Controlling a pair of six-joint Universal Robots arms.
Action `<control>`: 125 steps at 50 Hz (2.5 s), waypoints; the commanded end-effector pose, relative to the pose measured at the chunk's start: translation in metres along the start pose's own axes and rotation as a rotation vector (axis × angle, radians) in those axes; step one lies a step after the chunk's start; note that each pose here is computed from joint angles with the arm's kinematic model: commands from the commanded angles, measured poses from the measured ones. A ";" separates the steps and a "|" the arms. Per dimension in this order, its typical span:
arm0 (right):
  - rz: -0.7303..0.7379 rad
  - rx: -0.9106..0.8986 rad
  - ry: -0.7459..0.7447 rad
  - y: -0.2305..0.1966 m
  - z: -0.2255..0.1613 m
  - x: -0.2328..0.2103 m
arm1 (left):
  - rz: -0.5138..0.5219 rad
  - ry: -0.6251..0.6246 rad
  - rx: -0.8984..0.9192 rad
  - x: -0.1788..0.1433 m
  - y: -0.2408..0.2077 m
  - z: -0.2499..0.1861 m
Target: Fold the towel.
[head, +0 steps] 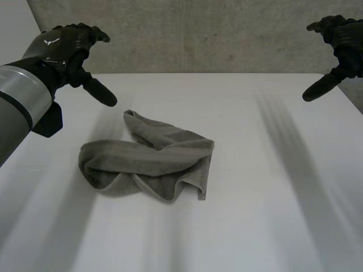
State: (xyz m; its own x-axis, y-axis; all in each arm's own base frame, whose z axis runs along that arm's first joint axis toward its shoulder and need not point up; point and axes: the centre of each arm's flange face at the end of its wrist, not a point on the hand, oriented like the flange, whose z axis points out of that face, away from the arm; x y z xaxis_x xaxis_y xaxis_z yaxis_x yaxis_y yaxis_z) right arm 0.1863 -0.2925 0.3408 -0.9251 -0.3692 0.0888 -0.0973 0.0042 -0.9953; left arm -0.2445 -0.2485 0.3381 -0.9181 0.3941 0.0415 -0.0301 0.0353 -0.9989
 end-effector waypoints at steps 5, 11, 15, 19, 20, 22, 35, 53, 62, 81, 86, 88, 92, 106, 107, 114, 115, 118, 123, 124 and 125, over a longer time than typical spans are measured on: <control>-0.005 -0.004 -0.034 0.002 -0.002 -0.006 | 0.004 -0.001 -0.036 0.000 0.012 -0.002; -0.052 0.000 -0.196 0.001 -0.016 -0.047 | 0.012 -0.004 -0.130 -0.002 0.045 -0.007; -0.128 -0.009 -0.303 0.010 -0.024 -0.077 | 0.033 -0.011 -0.157 -0.005 0.067 -0.004; -0.171 -0.033 -0.385 0.024 -0.024 -0.103 | 0.077 -0.012 -0.200 -0.007 0.086 -0.001; -0.188 -0.058 -0.423 0.034 -0.022 -0.116 | 0.101 -0.015 -0.228 -0.009 0.096 0.000; -0.207 -0.075 -0.458 0.043 -0.020 -0.128 | 0.126 -0.016 -0.253 -0.011 0.106 0.002; -0.349 -0.111 -0.523 0.109 -0.004 -0.203 | 0.158 -0.071 -0.341 -0.029 0.158 0.024; -0.556 -0.031 -0.517 0.174 0.017 -0.259 | 0.179 -0.144 -0.329 -0.036 0.202 0.057; -0.592 0.038 -0.475 0.136 0.015 -0.246 | 0.178 -0.133 -0.280 -0.033 0.182 0.059; -0.511 -0.033 -0.627 0.045 -0.022 -0.155 | 0.126 0.305 -0.233 0.017 0.072 -0.002; -0.537 0.077 -0.559 0.040 0.021 -0.153 | 0.159 0.236 -0.097 0.011 0.056 0.038; -0.545 0.144 -0.509 0.031 0.035 -0.155 | 0.168 0.191 0.000 0.009 0.044 0.055; -0.527 0.435 -0.246 -0.026 0.064 -0.145 | 0.182 0.134 0.383 0.027 -0.012 0.074; -0.238 0.902 -0.067 -0.152 -0.018 -0.084 | -0.007 0.341 1.000 0.067 -0.146 -0.039; -0.249 0.873 -0.102 -0.143 -0.018 -0.086 | -0.016 0.372 0.979 0.070 -0.140 -0.040; -0.291 0.646 -0.231 -0.084 -0.003 -0.088 | -0.023 0.512 0.771 0.098 -0.082 -0.038; -0.294 0.564 -0.264 -0.061 0.005 -0.086 | -0.023 0.545 0.692 0.105 -0.059 -0.035; -0.285 0.348 -0.333 -0.001 0.027 -0.083 | -0.030 0.627 0.451 0.123 0.008 -0.027; -0.415 -0.031 -0.416 0.088 0.036 -0.080 | -0.020 0.734 0.083 0.146 0.093 -0.042; -0.415 -0.032 -0.416 0.088 0.036 -0.080 | 0.005 0.753 0.008 0.150 0.108 -0.048; -0.449 -0.069 -0.441 0.095 0.033 -0.083 | 0.005 0.753 0.008 0.150 0.108 -0.048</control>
State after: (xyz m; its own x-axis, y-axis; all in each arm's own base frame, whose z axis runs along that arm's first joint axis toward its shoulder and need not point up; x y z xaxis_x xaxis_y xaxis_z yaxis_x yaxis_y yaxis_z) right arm 0.2705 -0.2938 0.2924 -0.6656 -0.6256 0.4070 -0.2631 -0.3137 -0.9123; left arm -0.3568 -0.1645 0.2981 -0.4713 0.8817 -0.0223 -0.2359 -0.1505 -0.9600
